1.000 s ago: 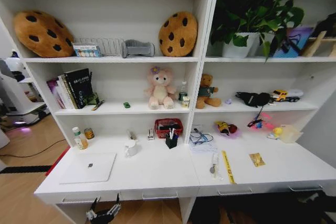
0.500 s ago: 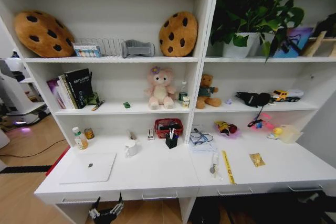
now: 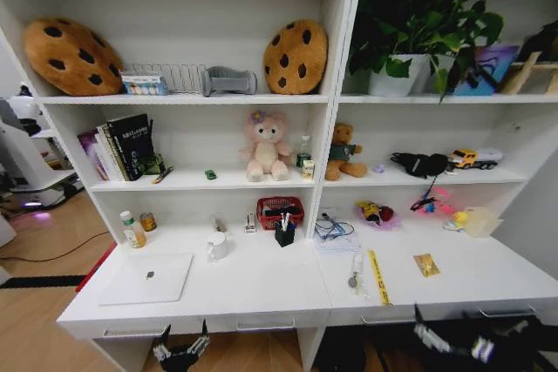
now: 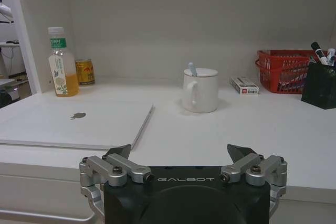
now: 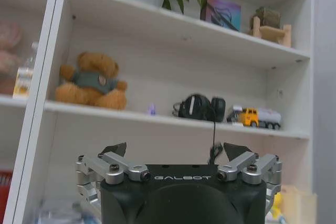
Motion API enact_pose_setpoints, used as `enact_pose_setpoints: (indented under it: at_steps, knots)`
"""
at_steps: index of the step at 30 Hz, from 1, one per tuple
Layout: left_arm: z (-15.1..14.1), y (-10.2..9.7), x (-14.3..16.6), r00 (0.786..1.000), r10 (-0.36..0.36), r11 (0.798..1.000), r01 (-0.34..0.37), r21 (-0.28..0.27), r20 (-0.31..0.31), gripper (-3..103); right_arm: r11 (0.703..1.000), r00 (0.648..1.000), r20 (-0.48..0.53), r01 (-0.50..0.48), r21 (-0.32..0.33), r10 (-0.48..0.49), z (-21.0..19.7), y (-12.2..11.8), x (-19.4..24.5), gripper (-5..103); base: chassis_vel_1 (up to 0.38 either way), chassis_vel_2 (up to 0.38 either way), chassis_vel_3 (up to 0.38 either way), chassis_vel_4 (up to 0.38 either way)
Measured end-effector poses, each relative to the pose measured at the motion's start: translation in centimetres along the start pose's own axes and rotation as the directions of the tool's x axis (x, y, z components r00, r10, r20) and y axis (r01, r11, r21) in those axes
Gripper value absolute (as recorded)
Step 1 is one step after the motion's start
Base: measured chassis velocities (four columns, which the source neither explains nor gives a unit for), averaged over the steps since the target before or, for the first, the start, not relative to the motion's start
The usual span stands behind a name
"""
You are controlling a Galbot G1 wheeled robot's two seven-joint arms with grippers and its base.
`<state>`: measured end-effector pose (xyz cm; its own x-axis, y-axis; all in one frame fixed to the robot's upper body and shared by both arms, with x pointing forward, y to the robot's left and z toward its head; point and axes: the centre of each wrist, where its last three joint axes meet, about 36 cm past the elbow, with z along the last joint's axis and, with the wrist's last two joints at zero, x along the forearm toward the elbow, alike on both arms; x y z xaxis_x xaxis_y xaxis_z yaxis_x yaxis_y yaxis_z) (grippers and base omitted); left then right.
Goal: Organize the objects on the table.
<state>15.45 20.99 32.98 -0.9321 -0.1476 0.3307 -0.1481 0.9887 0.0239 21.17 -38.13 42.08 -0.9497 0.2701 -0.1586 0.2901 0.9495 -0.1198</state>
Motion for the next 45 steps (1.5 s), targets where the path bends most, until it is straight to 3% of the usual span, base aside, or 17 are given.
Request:
enact_pose_setpoints:
  at_steps: [4,7,15,26,36,45]
  knots:
    - [-0.3,0.1,-0.1,1.0,-0.004,1.0,0.004,0.004,0.013,100,0.999,0.999,0.004,0.05,0.004,-0.05,-5.5,0.9,-6.1,100,0.0,0.0,0.0,0.0]
    - [-0.8,0.3,-0.4,1.0,-0.008,1.0,0.008,0.011,0.031,100,0.997,0.996,-0.028,0.08,0.005,-0.08,-6.7,1.7,-7.4,100,0.0,0.0,0.0,0.0]
    - [-1.9,0.3,-0.8,0.998,-0.012,1.0,0.01,0.026,0.055,100,0.995,0.993,-0.084,0.075,-0.066,-0.08,-7.8,3.6,-6.3,100,0.0,0.0,0.0,0.0]
    - [-1.5,0.1,-0.4,0.999,-0.007,1.0,0.007,0.014,0.038,100,0.993,0.992,-0.123,0.009,-0.116,-0.023,-7.6,3.5,-4.3,100,0.0,0.0,0.0,0.0]
    - [-1.0,-0.4,-0.3,1.0,-0.006,1.0,0.006,0.018,0.031,100,0.992,0.991,-0.125,0.022,-0.123,-0.038,-7.5,3.3,-4.5,100,-0.065,-0.067,0.067,0.071]
    - [-0.8,-0.3,-0.2,1.0,-0.007,1.0,0.007,0.015,0.024,100,0.986,0.987,-0.158,0.012,-0.169,-0.039,-6.4,3.7,-4.7,100,-0.203,-0.205,0.202,0.216]
